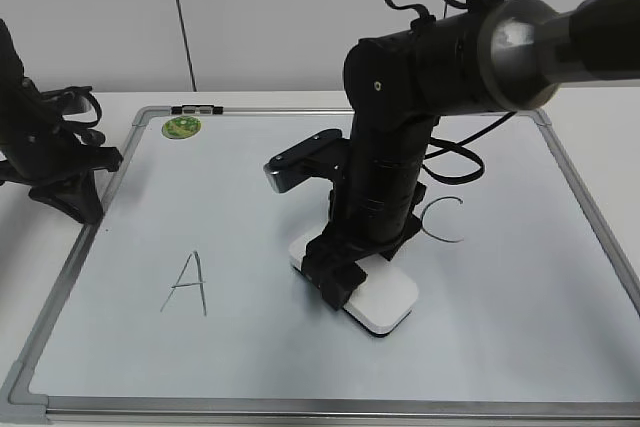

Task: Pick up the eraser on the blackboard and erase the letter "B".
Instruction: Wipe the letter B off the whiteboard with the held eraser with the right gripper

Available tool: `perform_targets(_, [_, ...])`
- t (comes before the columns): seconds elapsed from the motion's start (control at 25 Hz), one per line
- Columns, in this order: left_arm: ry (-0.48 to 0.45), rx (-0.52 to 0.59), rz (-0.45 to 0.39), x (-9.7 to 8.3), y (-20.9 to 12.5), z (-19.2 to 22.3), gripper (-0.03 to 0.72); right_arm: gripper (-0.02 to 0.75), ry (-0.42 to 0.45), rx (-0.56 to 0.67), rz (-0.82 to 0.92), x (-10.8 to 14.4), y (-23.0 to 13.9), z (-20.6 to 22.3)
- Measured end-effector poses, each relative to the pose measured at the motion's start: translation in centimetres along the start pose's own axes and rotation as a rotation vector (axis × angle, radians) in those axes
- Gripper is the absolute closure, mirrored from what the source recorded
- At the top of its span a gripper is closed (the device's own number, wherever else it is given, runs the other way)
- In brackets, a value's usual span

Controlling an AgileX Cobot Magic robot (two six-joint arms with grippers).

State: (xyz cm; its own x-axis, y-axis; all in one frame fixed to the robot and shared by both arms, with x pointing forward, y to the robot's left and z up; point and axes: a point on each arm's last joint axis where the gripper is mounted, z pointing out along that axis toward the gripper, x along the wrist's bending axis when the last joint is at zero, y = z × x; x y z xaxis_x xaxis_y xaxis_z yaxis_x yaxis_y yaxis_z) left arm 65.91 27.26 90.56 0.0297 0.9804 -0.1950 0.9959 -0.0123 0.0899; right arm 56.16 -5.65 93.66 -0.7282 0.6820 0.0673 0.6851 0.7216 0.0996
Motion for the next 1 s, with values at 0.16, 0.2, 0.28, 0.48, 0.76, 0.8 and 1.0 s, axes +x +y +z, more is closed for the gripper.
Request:
perform_targets(0.16, [-0.001,0.0,-0.001,0.0,0.0,0.0,0.662,0.208,-0.003,-0.009,0.0,0.0,0.1,0.2])
perform_targets(0.2, [-0.001,0.0,-0.001,0.0,0.0,0.0,0.662,0.208,-0.002,-0.005,-0.001,-0.1,0.2,0.6])
perform_targets(0.28, [-0.001,0.0,-0.001,0.0,0.0,0.0,0.662,0.208,0.0,0.009,0.001,-0.2,0.2,1.3])
perform_targets(0.48, [-0.001,0.0,-0.001,0.0,0.0,0.0,0.662,0.209,-0.009,-0.003,-0.005,-0.3,0.3,1.5])
perform_targets(0.76, [-0.003,-0.001,-0.002,0.0,0.0,0.0,0.662,0.209,-0.049,-0.026,-0.031,-0.5,0.5,1.5])
perform_targets(0.8, [-0.003,-0.001,-0.002,0.0,0.0,0.0,0.662,0.209,-0.053,-0.027,-0.031,-0.6,0.6,1.5])
perform_targets(1.0, [-0.002,-0.003,-0.002,0.0,0.0,0.0,0.662,0.209,-0.067,-0.053,-0.018,-1.3,0.7,1.4])
